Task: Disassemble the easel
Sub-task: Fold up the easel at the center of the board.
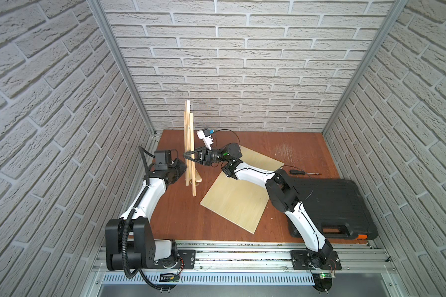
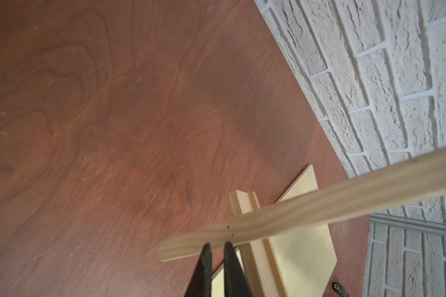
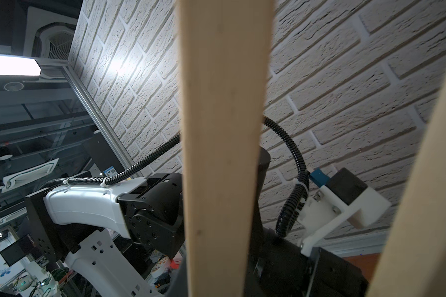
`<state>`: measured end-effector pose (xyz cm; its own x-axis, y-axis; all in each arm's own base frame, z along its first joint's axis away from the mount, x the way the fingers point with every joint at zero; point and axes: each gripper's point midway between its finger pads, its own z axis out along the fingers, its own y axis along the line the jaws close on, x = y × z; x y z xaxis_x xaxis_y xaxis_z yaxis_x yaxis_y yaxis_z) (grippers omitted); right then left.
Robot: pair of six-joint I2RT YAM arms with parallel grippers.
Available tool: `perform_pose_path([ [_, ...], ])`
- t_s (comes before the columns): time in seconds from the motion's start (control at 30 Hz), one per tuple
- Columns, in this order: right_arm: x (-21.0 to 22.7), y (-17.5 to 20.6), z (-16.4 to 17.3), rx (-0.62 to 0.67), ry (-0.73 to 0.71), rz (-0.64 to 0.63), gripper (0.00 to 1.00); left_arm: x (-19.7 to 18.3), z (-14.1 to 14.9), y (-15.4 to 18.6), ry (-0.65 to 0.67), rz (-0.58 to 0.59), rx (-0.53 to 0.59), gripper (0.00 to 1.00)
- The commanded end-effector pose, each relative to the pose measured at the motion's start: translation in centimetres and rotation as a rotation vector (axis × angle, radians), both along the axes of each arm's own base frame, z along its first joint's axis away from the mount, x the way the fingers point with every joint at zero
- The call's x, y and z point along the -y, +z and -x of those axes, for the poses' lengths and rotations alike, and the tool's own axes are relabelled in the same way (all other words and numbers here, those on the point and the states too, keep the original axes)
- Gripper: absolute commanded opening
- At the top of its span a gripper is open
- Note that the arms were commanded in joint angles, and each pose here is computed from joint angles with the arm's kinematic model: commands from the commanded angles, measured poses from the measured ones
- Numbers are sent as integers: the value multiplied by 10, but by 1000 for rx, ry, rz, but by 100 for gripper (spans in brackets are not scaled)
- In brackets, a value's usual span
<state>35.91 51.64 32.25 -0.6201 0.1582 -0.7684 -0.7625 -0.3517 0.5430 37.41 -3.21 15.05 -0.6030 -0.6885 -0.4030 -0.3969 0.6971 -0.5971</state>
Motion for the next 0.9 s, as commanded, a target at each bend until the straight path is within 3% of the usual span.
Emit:
perform_pose_path([
  [0.0,16,51,14,102,-8,-169,3,8,-3,-3,-29,-9,-8,13],
  [0.3,20,56,14,82,-9,-206,3,19,-4,-7,-71,-9,-24,13],
  [0.5,17,49,4,47,-42,-210,3,30,-8,-4,-122,23,-16,22],
  [0.6,13,41,-5,28,-71,-192,3,23,-8,5,-106,15,5,29],
  [0.7,7,28,-12,27,-110,-139,3,2,-4,19,-45,-23,46,43],
  [0.87,0,7,-29,26,-204,-28,3,-49,7,38,127,-69,96,64],
])
